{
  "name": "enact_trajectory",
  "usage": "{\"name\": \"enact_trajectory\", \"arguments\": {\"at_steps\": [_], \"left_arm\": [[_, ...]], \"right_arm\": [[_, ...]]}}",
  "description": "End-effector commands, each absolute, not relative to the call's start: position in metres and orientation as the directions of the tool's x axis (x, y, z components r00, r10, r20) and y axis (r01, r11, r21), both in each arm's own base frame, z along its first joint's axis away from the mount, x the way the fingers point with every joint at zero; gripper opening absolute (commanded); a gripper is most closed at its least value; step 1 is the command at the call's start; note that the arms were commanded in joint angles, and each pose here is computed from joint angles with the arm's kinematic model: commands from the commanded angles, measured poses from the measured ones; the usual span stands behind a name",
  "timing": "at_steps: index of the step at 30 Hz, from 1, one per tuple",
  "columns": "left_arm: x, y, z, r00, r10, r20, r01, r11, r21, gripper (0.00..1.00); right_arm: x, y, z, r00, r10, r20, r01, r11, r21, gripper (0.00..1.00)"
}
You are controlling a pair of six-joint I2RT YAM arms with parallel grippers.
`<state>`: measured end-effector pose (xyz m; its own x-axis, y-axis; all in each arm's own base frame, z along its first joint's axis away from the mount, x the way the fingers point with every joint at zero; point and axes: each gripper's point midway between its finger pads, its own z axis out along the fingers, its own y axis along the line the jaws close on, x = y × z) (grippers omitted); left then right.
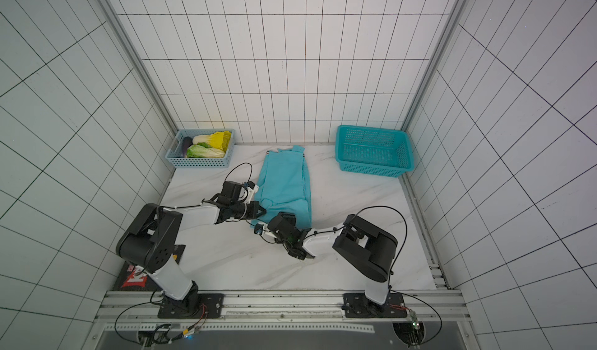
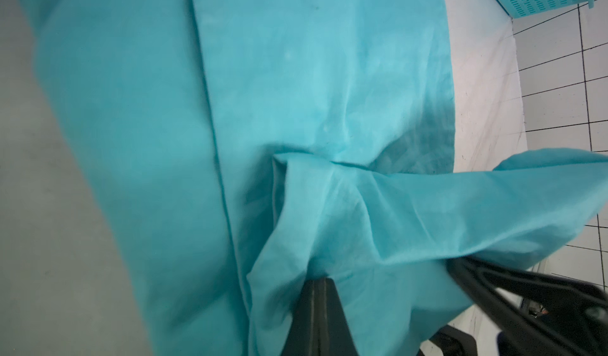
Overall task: Roll up the long pants
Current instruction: Roll the long pant at the center of the board.
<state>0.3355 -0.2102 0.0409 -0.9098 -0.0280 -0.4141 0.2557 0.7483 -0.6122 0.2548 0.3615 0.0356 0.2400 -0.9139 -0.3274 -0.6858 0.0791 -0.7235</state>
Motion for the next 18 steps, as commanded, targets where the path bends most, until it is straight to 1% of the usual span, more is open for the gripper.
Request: {"name": "enact_trajectory", "arguments": {"at_steps": [1, 2, 3, 4, 6, 7, 11, 12, 14, 16, 18], "left_arm": [[0.332, -0.208, 0.032, -0.921, -0.024, -0.389, 0.243, 0.745, -0.621, 0.0], [0.332, -0.207, 0.033, -0.92, -0.029, -0.39, 0.241, 0.745, -0.623, 0.0], [0.332, -0.206, 0.035, -0.919, -0.031, -0.392, 0.241, 0.744, -0.623, 0.0], [0.333, -0.204, 0.037, -0.918, -0.036, -0.394, 0.238, 0.744, -0.624, 0.0], [0.334, -0.201, 0.044, -0.917, -0.05, -0.397, 0.234, 0.738, -0.633, 0.0], [0.335, -0.2, 0.049, -0.914, -0.059, -0.402, 0.235, 0.732, -0.64, 0.0], [0.339, -0.196, 0.075, -0.901, -0.082, -0.426, 0.242, 0.719, -0.651, 0.0], [0.339, -0.195, 0.082, -0.898, -0.088, -0.432, 0.245, 0.715, -0.655, 0.0], [0.34, -0.189, 0.1, -0.884, -0.113, -0.454, 0.248, 0.71, -0.66, 0.0], [0.34, -0.184, 0.116, -0.873, -0.134, -0.469, 0.249, 0.705, -0.664, 0.0], [0.339, -0.178, 0.131, -0.859, -0.153, -0.489, 0.251, 0.706, -0.662, 0.0]], "right_arm": [[0.244, 0.32, -0.029, 0.173, -0.971, -0.163, -0.799, -0.042, -0.6, 0.36], [0.245, 0.318, -0.03, 0.159, -0.974, -0.161, -0.811, -0.036, -0.584, 0.19], [0.246, 0.316, -0.029, 0.145, -0.976, -0.162, -0.821, -0.027, -0.57, 0.08], [0.245, 0.316, -0.026, 0.134, -0.975, -0.175, -0.84, -0.018, -0.542, 0.05], [0.234, 0.316, -0.016, 0.101, -0.973, -0.207, -0.905, -0.003, -0.426, 0.04], [0.228, 0.318, -0.007, 0.073, -0.971, -0.228, -0.936, 0.013, -0.352, 0.0], [0.194, 0.319, 0.03, -0.033, -0.969, -0.243, -0.999, 0.041, -0.028, 0.0], [0.187, 0.319, 0.037, -0.059, -0.968, -0.242, -0.998, 0.052, 0.036, 0.0], [0.164, 0.315, 0.05, -0.117, -0.973, -0.198, -0.978, 0.078, 0.194, 0.0], [0.145, 0.316, 0.063, -0.174, -0.968, -0.181, -0.94, 0.108, 0.323, 0.0], [0.132, 0.321, 0.082, -0.229, -0.959, -0.17, -0.896, 0.139, 0.422, 0.0]]}}
